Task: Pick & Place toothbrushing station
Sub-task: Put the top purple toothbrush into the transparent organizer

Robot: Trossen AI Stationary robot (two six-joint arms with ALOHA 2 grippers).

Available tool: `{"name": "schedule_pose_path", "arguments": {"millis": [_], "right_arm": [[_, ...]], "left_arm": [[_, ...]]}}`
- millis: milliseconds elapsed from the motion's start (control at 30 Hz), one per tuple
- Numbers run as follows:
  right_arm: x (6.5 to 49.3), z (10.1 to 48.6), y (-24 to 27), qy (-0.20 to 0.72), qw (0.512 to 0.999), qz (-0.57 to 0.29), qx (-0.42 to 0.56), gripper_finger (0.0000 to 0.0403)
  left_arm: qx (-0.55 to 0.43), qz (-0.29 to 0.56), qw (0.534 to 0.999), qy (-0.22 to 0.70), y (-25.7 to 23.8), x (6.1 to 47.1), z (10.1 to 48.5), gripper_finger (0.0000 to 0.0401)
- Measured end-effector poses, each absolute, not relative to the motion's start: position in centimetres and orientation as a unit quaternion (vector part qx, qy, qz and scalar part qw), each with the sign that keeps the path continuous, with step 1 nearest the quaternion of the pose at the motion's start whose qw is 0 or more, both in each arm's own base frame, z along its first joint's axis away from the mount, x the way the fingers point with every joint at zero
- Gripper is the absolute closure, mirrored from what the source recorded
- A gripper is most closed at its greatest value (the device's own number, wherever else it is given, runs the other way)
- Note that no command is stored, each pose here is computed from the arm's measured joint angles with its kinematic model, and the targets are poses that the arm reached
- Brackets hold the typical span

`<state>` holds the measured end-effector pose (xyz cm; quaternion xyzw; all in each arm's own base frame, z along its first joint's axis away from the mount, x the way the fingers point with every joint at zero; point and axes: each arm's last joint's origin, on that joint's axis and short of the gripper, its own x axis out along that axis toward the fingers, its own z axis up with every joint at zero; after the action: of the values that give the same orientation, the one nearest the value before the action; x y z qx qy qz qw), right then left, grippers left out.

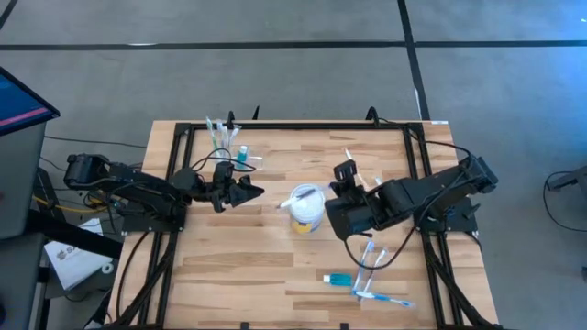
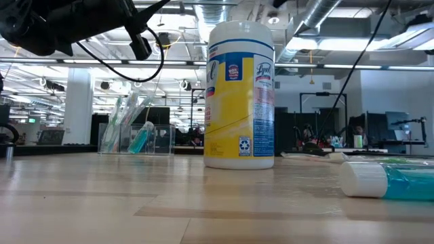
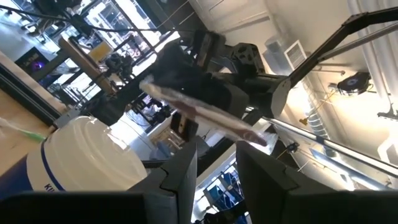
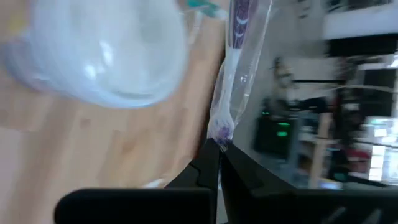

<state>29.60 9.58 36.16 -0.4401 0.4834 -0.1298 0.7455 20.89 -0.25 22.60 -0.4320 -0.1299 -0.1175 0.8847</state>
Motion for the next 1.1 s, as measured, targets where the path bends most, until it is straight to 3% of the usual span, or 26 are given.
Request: {"name": "schedule_pose_path", "arguments": {"millis": [500,1100], "right_arm": [[35.1,33.0,8.9,0.487,0.605,-0.169,-0.607,0.0403],[36.8,33.2,10.0,0.454,0.587,-0.163,-0.650,0.0403]], "left_arm": [[-0.467,-0.143,0.865,-0.117,-0.4,20.9,22.7,0.0293],[-0.548,-0.156,0.820,-0.060,-0.5,21.0,22.0,0.0293]]}}
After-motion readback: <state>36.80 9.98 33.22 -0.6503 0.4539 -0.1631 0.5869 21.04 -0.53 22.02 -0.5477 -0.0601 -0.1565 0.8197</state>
